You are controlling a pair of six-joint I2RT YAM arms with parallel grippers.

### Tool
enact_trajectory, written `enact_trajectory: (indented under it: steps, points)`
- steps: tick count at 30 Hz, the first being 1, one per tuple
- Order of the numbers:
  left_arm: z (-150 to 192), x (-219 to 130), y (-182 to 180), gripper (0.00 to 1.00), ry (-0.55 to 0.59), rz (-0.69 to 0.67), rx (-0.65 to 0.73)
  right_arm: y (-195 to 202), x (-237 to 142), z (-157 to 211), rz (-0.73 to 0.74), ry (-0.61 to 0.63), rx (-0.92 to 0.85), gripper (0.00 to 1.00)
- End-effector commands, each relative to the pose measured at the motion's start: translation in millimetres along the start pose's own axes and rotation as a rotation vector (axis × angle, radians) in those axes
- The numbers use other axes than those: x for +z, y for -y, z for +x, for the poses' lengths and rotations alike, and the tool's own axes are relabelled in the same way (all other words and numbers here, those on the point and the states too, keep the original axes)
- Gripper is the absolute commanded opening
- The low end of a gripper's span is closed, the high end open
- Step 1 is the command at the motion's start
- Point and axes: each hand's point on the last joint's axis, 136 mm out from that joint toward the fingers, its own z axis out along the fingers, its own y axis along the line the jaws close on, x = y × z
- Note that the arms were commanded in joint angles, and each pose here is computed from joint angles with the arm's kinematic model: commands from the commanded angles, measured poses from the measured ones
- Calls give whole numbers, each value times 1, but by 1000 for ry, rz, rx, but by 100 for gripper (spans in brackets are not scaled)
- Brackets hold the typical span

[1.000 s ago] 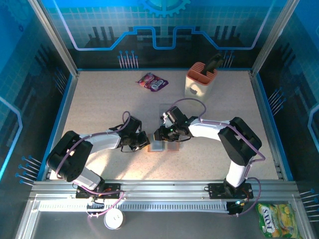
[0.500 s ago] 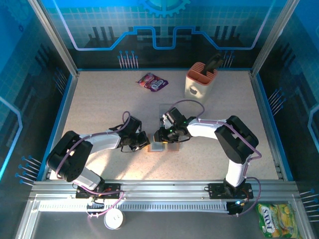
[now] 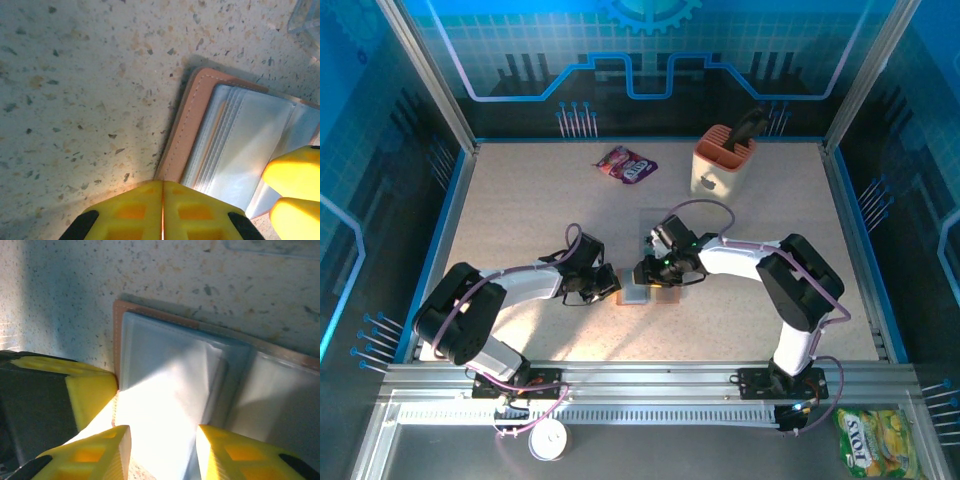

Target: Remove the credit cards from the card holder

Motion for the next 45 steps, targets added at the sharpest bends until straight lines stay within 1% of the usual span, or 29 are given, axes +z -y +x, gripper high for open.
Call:
enact_trajectory:
  steps: [1, 12, 20, 24, 26, 34, 39, 42, 45]
  points:
    - [5, 5, -15, 9, -21, -42, -28, 9, -6, 4, 17, -10, 4, 40]
    - [3, 3, -10, 9, -21, -34, -21, 11, -11, 2, 26, 1, 3, 40]
    - [-4, -13, 12, 12, 12, 21, -4, 18, -5, 6, 34, -16, 10, 40]
    - [-5, -14, 21, 12, 2, 47, -3, 14, -9, 4, 24, -7, 6, 40]
    - [-4, -11, 24, 11, -10, 59, -4, 9, -11, 2, 8, 2, 2, 40]
    - [1, 1, 10, 7, -42, 23, -27, -8, -12, -3, -55, 17, 3, 40]
    - [3, 4, -1, 7, -39, -8, -34, -20, -10, -5, -107, 19, 1, 40]
    - [4, 4, -4, 7, -38, -16, -34, -26, -6, -5, -140, 5, 3, 40]
    - [4, 5, -4, 7, -37, -15, -36, -24, 1, -4, -142, -11, 12, 40]
